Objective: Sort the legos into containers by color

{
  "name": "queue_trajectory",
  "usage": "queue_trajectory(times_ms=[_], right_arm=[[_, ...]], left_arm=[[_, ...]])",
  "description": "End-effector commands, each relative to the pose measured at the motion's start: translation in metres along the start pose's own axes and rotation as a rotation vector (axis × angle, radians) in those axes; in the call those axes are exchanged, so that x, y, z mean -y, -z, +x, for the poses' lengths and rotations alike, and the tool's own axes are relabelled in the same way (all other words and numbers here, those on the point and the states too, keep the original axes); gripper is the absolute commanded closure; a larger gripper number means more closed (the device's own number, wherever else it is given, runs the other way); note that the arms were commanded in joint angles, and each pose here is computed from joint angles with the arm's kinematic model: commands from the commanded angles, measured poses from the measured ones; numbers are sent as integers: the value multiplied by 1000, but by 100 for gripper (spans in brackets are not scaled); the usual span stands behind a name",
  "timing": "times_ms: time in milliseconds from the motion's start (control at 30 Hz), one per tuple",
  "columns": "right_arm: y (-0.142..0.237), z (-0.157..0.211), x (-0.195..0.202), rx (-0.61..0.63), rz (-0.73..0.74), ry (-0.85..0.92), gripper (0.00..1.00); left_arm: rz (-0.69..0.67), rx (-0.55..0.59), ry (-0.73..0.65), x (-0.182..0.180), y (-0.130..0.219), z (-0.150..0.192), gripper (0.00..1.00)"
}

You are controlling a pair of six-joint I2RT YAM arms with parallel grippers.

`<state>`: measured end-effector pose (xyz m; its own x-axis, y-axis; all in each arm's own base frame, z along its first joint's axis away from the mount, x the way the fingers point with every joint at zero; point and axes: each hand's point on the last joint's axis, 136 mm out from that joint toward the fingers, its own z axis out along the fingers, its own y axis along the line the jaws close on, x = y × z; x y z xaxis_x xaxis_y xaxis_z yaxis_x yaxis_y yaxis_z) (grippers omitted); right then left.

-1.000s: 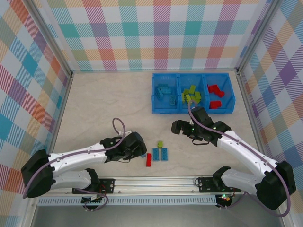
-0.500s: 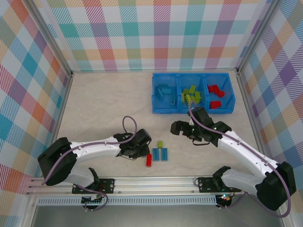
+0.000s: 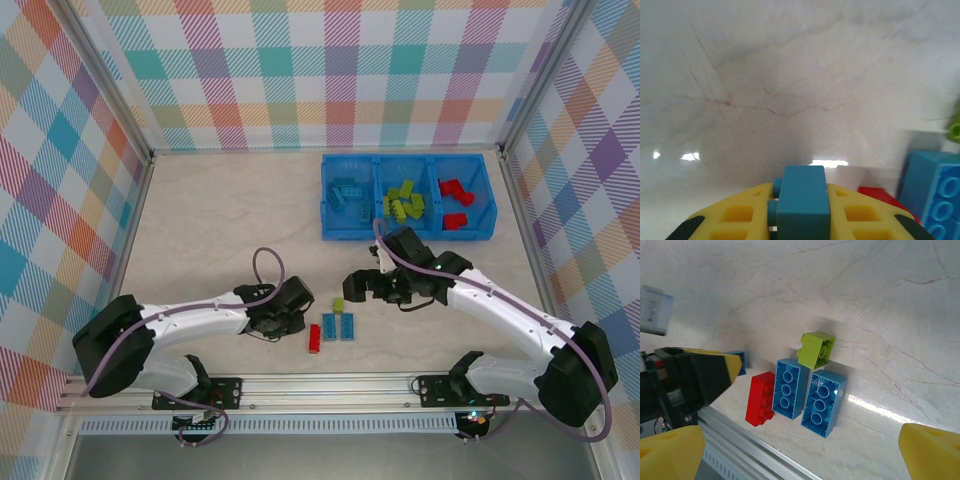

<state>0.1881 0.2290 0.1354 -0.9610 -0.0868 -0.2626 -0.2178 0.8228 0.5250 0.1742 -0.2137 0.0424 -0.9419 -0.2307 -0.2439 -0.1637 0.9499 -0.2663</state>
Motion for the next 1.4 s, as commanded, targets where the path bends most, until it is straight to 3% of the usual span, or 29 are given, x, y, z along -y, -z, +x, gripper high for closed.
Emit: queue_trajectory(times_ms=[0, 200, 400, 567, 667, 867, 1033, 1200, 1367], right_arm=[[15, -15, -10, 83, -14, 25, 0], [37, -39, 10, 282, 99, -3, 0], [53, -39, 14, 341, 108, -16, 0], [61, -33, 20, 372, 114, -31, 0], [63, -31, 24, 380, 125, -37, 0], [56, -32, 25, 364, 129, -38, 0], [44, -32, 19, 305, 121, -29, 0], [10, -29, 12, 186, 107, -71, 0], [-33, -25, 6, 97, 185, -106, 8]], left_arm=[[97, 182, -94, 39, 43, -55, 93], [200, 411, -205, 133, 72, -163, 93], [219, 514, -216, 194, 42, -260, 91], [210, 528, -260, 224, 21, -301, 71], [234, 538, -266, 234, 30, -309, 52], [296, 576, -272, 230, 78, -302, 51], [372, 595, -344, 203, 137, -260, 52], [318, 629, -651, 154, 191, -184, 52], [244, 568, -1030, 88, 212, -100, 49]])
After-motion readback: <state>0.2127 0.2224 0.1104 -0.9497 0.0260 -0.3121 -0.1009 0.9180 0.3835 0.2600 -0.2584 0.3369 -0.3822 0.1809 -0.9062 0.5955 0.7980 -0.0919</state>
